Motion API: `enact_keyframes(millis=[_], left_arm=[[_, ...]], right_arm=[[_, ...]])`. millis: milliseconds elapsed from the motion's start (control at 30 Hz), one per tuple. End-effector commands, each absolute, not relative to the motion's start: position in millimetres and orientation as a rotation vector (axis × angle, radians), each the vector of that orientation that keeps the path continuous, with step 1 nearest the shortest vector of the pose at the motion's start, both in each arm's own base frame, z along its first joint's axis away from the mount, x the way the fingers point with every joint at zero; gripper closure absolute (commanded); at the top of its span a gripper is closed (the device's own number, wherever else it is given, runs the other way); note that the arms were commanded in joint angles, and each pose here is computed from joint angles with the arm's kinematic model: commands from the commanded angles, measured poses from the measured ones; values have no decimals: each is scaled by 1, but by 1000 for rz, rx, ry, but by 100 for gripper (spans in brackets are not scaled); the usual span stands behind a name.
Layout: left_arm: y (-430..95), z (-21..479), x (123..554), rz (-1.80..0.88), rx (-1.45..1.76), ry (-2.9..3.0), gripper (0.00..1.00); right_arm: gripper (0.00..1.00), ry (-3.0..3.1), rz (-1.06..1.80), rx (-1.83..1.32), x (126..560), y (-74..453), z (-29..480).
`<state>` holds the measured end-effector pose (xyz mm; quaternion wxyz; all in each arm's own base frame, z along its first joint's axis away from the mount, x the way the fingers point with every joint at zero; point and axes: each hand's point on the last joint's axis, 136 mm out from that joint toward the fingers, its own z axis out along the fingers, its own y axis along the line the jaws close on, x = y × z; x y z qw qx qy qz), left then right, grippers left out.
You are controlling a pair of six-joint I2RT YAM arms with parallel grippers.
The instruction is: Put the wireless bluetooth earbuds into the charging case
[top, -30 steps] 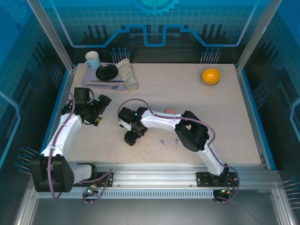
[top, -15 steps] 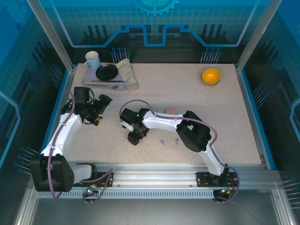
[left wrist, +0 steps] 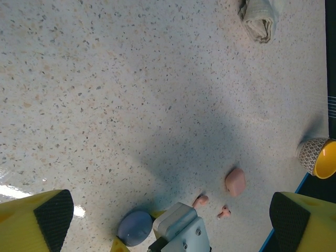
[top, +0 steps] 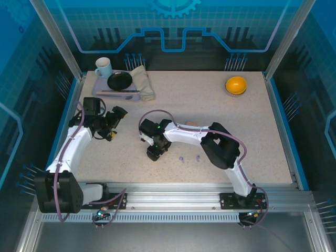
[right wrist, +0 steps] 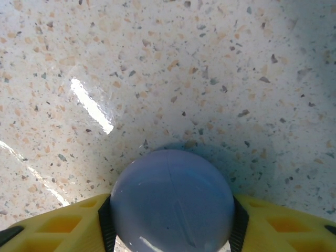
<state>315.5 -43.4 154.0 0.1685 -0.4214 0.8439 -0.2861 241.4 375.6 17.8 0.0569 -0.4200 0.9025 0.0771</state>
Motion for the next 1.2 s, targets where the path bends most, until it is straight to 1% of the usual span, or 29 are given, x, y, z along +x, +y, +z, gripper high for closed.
enact_keyframes(millis=[0,133,333,533,767,1000,1167], left_arm=[[-52,151,313,-869,-1175,2436,1],[-63,143,311,-897,-1133,2484,1],[-99,128,305,-985,-942,2623,1],[-132,111,289,-1061,-751,2770,1],[-162,99,279,-1254,-603,2841,2],[-188,97,283,-1376,-474,2891,7],[-205,100,287,-1430,-377,2919,13]], right_arm=[[44,2738,287,-1229,246,369,27],[47,2726,383,-1185,249,367,34],[47,2650,557,-1178,250,368,50],[47,2585,708,-1169,258,358,62],[48,2496,896,-1153,266,347,81],[47,2414,969,-1197,261,344,94],[47,2401,998,-1198,261,343,92]])
